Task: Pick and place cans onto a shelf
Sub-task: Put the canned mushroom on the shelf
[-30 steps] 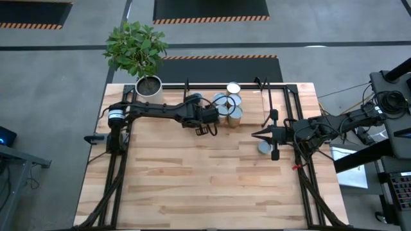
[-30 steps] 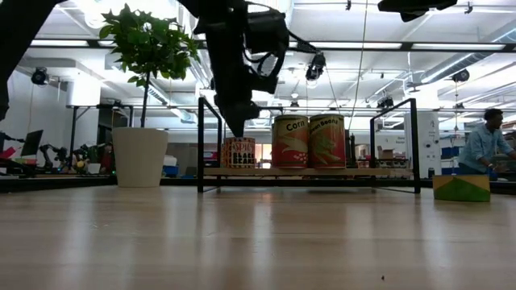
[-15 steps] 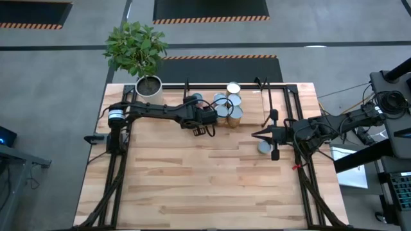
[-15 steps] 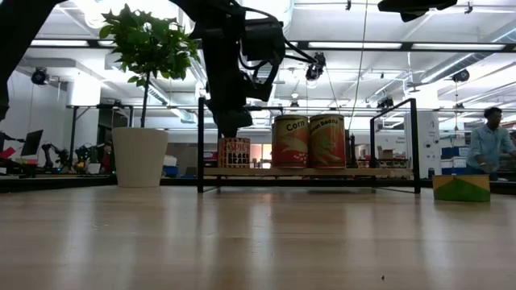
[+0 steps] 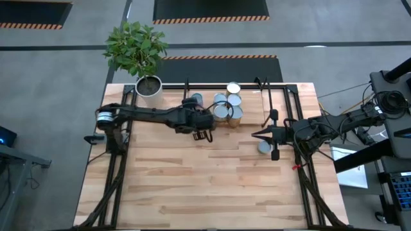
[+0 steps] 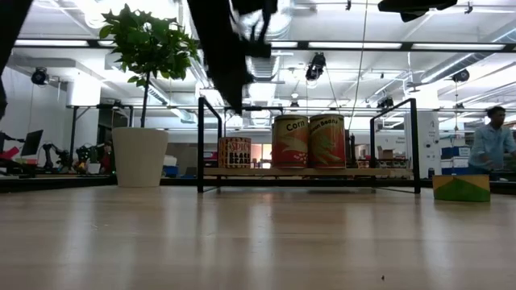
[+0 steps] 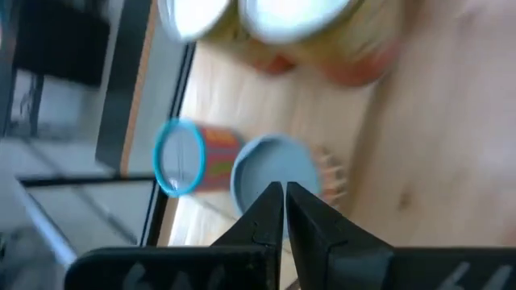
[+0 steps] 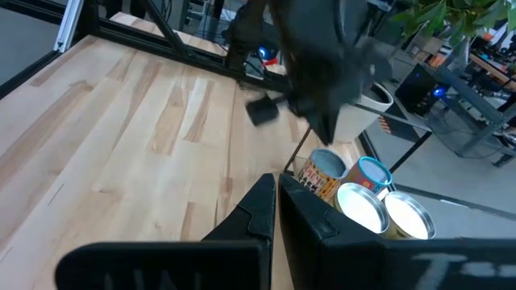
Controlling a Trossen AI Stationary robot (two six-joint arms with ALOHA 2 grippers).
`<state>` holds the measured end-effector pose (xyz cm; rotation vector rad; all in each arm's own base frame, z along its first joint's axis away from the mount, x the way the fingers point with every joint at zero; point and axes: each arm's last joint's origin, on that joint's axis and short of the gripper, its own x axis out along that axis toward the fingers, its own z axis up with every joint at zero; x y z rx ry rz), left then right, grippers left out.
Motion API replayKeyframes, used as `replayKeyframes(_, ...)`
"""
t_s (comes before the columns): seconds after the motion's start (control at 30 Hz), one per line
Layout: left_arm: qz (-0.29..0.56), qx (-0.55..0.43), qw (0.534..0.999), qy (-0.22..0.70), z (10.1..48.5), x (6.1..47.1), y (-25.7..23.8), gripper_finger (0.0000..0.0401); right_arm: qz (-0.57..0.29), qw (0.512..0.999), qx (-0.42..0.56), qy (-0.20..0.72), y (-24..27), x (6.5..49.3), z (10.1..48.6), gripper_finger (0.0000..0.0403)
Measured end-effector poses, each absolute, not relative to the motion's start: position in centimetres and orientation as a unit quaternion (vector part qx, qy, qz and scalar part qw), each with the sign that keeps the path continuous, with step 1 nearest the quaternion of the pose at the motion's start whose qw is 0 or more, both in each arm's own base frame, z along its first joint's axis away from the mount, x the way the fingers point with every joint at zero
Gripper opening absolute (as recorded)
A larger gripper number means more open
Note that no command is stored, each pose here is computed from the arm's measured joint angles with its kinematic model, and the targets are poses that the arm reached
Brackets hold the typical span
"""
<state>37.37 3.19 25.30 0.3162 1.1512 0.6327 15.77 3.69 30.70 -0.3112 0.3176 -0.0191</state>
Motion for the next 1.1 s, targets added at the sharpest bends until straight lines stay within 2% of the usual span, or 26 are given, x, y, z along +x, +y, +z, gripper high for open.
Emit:
replayKeyframes(0.23,0.216,0.195,0.870,0.397,30.2,35.7,-2.8,0.0001,-0.011,0.976,-0.149,0.157,3.7,15.8,30.7,0.0009)
replayKeyframes(0.5,0.064,0.236,0.943,0.228,29.6,31.1,-6.7,0.0001,-0.013,0.978,-0.136,0.157,3.7,15.9,30.7,0.0009)
replayKeyframes(0.63,0.068,0.225,0.958,0.163,30.2,28.2,-6.2,0.0001,-0.019,0.982,-0.097,0.164,3.8,16.2,30.5,0.0009)
replayKeyframes(0.83,0.082,0.199,0.970,0.112,31.2,24.3,-5.2,0.0001,-0.037,0.978,0.011,0.207,4.2,17.3,29.2,0.0009)
replayKeyframes(0.97,0.088,0.165,0.978,0.093,31.2,22.3,-4.6,0.0001,-0.028,0.952,0.088,0.291,4.7,18.1,27.4,0.0009)
replayKeyframes(1.1,0.089,0.155,0.980,0.090,30.5,21.2,-4.3,0.0001,-0.035,0.901,0.158,0.402,5.1,18.6,26.0,0.0009)
